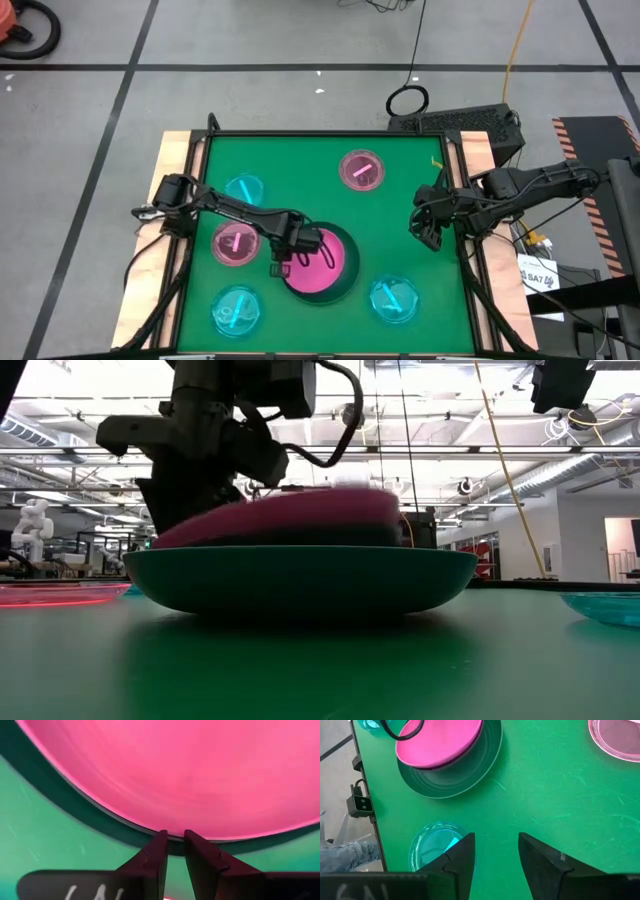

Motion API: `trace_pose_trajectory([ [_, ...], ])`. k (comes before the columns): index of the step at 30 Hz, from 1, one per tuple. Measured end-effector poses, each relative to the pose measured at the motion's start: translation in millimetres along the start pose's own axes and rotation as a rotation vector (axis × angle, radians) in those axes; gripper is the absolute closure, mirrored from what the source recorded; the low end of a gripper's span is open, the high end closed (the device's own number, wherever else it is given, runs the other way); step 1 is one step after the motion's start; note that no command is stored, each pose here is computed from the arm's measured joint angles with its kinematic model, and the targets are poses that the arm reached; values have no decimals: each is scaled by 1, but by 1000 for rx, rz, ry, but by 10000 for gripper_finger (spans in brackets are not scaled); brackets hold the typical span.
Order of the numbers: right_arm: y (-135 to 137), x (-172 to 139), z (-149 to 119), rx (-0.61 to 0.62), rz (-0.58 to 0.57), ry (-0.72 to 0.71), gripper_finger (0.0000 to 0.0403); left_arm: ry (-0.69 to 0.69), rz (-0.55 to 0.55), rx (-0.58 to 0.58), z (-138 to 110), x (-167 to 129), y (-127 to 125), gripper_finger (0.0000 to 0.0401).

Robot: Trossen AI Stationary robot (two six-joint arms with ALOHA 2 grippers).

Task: Stack plastic plates
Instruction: Stack the pink plate on top of the black plate

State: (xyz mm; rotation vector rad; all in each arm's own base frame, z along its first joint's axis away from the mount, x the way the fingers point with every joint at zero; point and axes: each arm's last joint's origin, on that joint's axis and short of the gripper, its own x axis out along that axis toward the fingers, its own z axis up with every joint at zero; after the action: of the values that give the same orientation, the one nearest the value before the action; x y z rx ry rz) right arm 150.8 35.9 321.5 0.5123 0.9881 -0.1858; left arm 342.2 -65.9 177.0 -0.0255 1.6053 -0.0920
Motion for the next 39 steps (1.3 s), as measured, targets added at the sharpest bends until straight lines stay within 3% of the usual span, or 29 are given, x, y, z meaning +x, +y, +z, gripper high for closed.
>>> trace_pose_trajectory([
  [9,0,0,0,-3,0,0,257,-147,-54,-68,14,-1,-4,332],
  [14,0,0,0,-7,1,-4,257,-200,-74,-167,23,-3,-5,332],
  [19,1,0,2,1,-4,-29,257,-238,-68,-205,31,-24,-4,332],
  [25,9,2,12,11,67,-109,257,-316,-30,-202,42,-63,-5,332],
  [34,27,24,15,36,101,-64,259,-335,13,-164,34,-99,0,332],
  [39,36,64,17,-15,85,-37,276,-305,27,-140,29,-94,7,332],
])
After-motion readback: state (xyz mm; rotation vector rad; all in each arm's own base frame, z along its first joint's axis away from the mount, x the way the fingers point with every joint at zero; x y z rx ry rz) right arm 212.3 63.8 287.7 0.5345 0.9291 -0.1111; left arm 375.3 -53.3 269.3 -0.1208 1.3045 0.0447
